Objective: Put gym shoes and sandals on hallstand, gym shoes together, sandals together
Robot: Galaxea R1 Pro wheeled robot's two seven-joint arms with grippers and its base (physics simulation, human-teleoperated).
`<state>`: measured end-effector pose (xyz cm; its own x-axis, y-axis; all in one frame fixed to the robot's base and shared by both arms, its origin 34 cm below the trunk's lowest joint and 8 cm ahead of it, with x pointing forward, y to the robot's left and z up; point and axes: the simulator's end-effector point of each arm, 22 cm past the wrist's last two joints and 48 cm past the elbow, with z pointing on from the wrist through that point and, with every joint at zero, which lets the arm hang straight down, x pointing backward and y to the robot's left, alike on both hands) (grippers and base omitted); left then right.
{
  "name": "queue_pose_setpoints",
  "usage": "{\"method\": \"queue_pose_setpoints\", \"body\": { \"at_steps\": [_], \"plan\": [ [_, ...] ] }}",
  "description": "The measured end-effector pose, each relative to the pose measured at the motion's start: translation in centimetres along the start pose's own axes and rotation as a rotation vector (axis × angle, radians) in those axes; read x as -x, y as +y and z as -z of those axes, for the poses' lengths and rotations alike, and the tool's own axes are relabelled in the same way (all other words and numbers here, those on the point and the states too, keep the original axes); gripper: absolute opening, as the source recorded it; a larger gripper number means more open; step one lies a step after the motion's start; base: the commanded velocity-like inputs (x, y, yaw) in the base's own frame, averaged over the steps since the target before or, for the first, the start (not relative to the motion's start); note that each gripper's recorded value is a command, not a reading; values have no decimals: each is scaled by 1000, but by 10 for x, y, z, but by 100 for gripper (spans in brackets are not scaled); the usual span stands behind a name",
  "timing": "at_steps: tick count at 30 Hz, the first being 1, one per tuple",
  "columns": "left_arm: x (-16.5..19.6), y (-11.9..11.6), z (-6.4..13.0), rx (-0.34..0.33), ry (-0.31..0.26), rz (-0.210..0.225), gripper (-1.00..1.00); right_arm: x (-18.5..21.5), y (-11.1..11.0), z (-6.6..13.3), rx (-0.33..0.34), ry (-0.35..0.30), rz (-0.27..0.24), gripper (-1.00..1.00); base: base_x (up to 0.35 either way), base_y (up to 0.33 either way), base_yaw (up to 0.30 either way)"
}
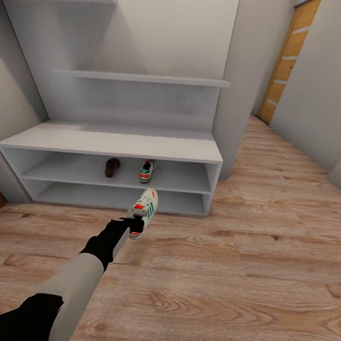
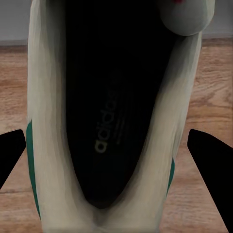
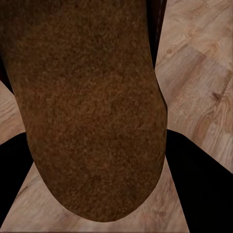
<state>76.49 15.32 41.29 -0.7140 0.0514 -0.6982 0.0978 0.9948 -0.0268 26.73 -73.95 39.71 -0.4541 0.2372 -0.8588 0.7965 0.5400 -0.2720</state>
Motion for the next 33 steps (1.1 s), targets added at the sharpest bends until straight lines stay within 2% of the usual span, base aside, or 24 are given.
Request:
{"method": "queue_pose_setpoints", "body": {
  "at_steps": [5,7,9,19,33],
  "plan": [
    [-8,-2,-10,-3,11,3,-100,-9,0,-2,-4,16,18,-100,0,0,0],
    [5,-2,-9,-3,38,2,-100,-13,1,-2,-3,25,31,-100,0,0,0],
    [4,-2,-12,-2,54,2,-100,-16,0,-3,-5,32,41,-100,0,0,0],
    [2,-1,-12,0,61,7,-100,-17,1,-2,-3,33,43,-100,31,0,0],
    [-5,1,-13,3,67,8,-100,-17,2,-2,-1,31,44,-100,305,0,0]
  ]
}}
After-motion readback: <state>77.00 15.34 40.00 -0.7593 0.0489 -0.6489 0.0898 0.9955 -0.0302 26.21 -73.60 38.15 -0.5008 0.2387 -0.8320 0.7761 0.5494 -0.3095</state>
